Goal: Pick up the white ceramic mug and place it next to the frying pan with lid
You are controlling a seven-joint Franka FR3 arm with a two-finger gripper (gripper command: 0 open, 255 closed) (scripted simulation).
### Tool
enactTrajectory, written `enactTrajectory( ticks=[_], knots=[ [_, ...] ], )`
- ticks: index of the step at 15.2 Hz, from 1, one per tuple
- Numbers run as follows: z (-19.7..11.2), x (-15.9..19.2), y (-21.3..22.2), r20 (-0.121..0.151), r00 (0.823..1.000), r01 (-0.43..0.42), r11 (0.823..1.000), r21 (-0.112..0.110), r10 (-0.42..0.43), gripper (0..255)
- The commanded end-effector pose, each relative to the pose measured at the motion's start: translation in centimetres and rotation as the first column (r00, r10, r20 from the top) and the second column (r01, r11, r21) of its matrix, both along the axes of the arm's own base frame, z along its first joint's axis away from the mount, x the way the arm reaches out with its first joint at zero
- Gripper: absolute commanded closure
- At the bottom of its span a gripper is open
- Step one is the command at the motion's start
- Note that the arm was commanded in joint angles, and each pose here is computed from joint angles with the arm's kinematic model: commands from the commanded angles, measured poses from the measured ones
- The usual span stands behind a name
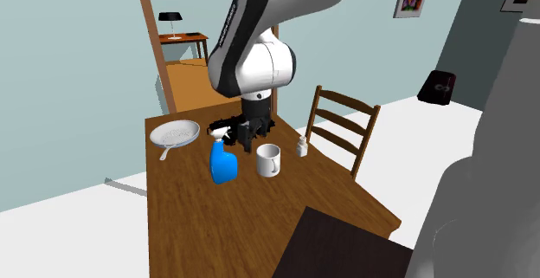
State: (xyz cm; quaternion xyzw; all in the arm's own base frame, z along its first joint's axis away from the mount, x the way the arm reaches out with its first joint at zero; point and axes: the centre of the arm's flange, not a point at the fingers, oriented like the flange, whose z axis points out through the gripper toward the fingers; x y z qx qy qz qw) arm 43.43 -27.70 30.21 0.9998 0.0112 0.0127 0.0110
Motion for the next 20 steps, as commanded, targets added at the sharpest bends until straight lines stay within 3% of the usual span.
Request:
enactTrajectory(
  ticks=[1,13,20],
  knots=[
    [-2.4,0.5,-2.0,-0.002,1.0,0.001,1.0,0.001,-0.001,0],
    [-14.2,4.7,-11.9,-0.014,1.0,0.008,1.0,0.013,-0.008,0],
    [-17.6,4.8,-12.2,-0.014,1.0,0.008,1.0,0.013,-0.008,0]
  ],
)
